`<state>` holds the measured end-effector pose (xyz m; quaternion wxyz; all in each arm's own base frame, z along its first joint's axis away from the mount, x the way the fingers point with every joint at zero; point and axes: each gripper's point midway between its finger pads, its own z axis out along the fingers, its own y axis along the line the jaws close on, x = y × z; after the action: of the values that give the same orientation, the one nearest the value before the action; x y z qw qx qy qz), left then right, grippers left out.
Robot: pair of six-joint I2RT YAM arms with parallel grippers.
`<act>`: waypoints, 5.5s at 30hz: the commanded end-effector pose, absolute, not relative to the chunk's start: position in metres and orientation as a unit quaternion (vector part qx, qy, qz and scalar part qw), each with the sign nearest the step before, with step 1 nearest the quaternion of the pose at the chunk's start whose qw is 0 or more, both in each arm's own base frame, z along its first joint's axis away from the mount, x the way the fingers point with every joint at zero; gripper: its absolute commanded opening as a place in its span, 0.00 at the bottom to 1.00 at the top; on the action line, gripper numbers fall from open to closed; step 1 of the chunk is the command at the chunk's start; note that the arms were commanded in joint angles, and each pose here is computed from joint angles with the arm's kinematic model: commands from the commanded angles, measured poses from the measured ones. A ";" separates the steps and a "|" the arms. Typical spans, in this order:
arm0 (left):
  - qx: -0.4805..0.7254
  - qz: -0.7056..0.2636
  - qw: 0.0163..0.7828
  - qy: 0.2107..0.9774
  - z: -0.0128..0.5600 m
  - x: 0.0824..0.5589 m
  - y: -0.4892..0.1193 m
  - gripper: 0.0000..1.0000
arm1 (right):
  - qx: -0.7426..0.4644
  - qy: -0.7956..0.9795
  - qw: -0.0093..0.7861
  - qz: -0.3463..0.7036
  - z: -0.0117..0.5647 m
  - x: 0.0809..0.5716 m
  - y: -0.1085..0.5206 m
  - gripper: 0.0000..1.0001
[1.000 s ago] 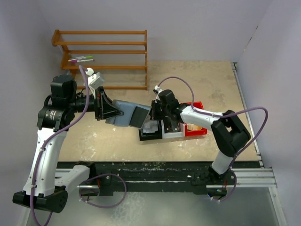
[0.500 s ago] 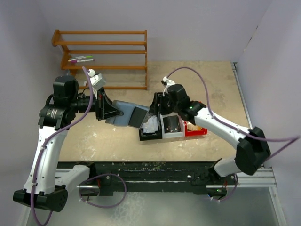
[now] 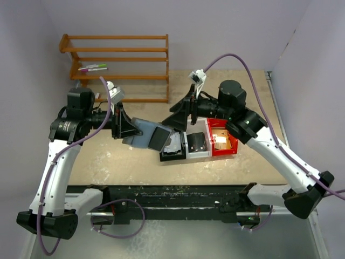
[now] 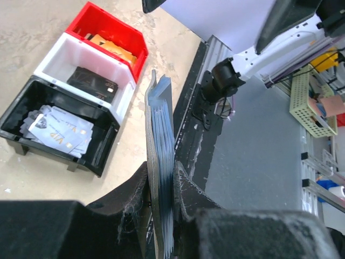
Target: Take the credit cards out of the card holder
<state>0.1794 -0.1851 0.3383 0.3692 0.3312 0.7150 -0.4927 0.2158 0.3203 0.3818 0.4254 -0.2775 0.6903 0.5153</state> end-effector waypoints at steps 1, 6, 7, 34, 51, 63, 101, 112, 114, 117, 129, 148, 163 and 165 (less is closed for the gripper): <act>0.373 -0.535 0.363 0.666 0.349 0.162 -0.192 0.03 | -0.400 0.610 0.381 0.569 0.396 0.175 0.345 0.90; 0.388 -0.562 0.351 0.641 0.351 0.149 -0.194 0.04 | -0.443 0.595 0.342 0.577 0.383 0.160 0.365 0.89; 0.389 -0.562 0.351 0.640 0.351 0.148 -0.194 0.03 | -0.449 0.591 0.334 0.581 0.381 0.156 0.369 0.88; 0.363 -0.564 0.370 0.643 0.353 0.158 -0.197 0.81 | -0.212 0.568 0.475 0.638 0.429 0.187 0.333 0.00; 0.234 -0.592 0.420 0.646 0.385 0.170 -0.199 0.61 | -0.089 0.474 0.461 0.745 0.441 0.172 0.357 0.00; 0.304 -0.587 0.389 0.642 0.376 0.154 -0.199 0.11 | -0.364 0.590 0.312 0.649 0.381 0.167 0.362 0.74; 0.147 -0.648 0.359 0.655 0.356 0.186 -0.204 0.84 | -0.114 0.519 0.534 0.657 0.447 0.210 0.322 0.00; 0.148 -0.685 0.353 0.620 0.374 0.175 -0.205 0.56 | -0.062 0.488 0.540 0.683 0.441 0.197 0.326 0.00; 0.154 -0.684 0.349 0.621 0.371 0.171 -0.204 0.42 | -0.044 0.484 0.544 0.684 0.438 0.199 0.320 0.00; 0.163 -0.684 0.341 0.623 0.369 0.166 -0.205 0.29 | -0.021 0.477 0.552 0.684 0.436 0.201 0.311 0.00; 0.169 -0.681 0.349 0.621 0.371 0.165 -0.204 0.38 | -0.019 0.479 0.545 0.688 0.429 0.199 0.310 0.00; 0.179 -0.639 0.357 0.658 0.359 0.178 -0.204 0.02 | 0.028 0.613 0.524 0.591 0.375 0.230 0.278 0.72; 0.255 -0.587 0.375 0.671 0.353 0.181 -0.201 0.01 | -0.167 0.653 0.509 0.535 0.425 0.208 0.283 0.64; 0.269 -0.591 0.372 0.663 0.355 0.177 -0.202 0.01 | -0.222 0.646 0.449 0.576 0.417 0.193 0.305 0.63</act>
<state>0.1864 -0.2019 0.3336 0.3384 0.1984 0.6994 -0.5975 0.2302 0.2593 0.4231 0.5453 -0.0756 0.6677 0.5012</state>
